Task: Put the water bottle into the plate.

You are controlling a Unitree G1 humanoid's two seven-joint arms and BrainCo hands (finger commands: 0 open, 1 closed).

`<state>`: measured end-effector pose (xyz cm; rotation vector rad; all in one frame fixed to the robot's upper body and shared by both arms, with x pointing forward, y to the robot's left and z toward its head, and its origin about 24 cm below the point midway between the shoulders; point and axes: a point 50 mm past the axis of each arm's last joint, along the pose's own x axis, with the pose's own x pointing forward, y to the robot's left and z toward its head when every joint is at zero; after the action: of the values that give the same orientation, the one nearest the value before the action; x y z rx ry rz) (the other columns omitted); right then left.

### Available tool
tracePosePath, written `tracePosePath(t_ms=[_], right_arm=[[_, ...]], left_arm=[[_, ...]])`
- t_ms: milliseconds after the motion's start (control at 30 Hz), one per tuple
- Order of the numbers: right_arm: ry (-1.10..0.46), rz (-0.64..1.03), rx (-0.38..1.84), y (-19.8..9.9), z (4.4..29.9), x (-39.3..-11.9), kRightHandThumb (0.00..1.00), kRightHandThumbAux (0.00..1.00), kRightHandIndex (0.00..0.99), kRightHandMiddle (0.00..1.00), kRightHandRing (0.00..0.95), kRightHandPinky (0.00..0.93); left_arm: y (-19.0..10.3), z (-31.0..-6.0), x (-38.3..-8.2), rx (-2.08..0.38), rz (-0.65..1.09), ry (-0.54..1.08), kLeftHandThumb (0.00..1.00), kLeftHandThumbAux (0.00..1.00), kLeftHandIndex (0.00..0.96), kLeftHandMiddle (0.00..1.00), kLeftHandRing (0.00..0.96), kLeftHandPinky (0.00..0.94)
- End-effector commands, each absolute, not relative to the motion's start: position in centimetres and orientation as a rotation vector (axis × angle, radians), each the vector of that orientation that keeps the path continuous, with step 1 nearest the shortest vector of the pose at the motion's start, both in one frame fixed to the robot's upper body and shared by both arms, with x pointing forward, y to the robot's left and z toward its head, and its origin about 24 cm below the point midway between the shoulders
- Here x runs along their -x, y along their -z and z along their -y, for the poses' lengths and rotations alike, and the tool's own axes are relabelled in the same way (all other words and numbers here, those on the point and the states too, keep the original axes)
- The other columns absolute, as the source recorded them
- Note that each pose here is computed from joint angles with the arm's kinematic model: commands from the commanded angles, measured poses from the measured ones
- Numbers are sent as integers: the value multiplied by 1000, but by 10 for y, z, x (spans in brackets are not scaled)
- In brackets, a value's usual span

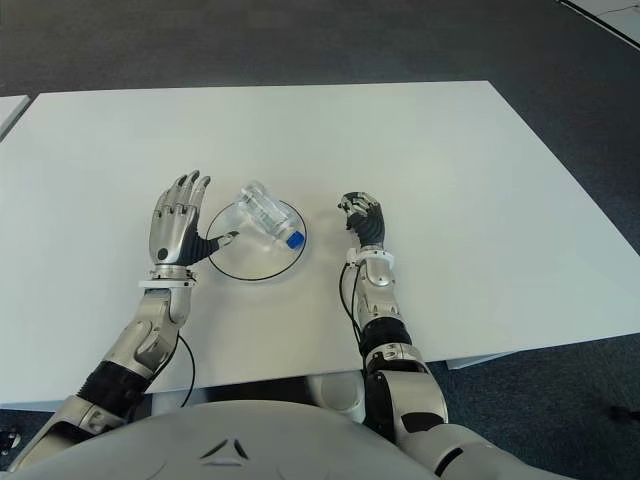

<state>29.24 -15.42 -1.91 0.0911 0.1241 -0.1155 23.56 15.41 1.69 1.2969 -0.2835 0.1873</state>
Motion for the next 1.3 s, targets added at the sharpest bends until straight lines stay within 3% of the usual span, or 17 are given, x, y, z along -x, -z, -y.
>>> tracePosePath(t_ms=[33,333,500,700,1300], right_arm=[[135,-290,-101,49,154,-271,845,678,428,561,774,758],[140,-289,-105,50,154,-270,845,678,429,558,775,758],[142,-291,-105,50,153,-270,845,678,429,559,775,759],[141,-297,-112,51,153,-269,845,678,429,561,776,761],[136,-290,-116,51,153,-268,845,678,429,555,773,757]], left_arm=[[-14,-154,-237,-1344,280,-130,90,660,0,0,0,0],[-14,-153,-238,-1321,273,-135,92,658,0,0,0,0],[-14,-154,-237,-1262,249,-153,45,649,0,0,0,0],[2,-175,-238,-1035,119,-185,6,640,0,0,0,0],[12,-185,-233,-708,-7,-320,35,685,0,0,0,0]])
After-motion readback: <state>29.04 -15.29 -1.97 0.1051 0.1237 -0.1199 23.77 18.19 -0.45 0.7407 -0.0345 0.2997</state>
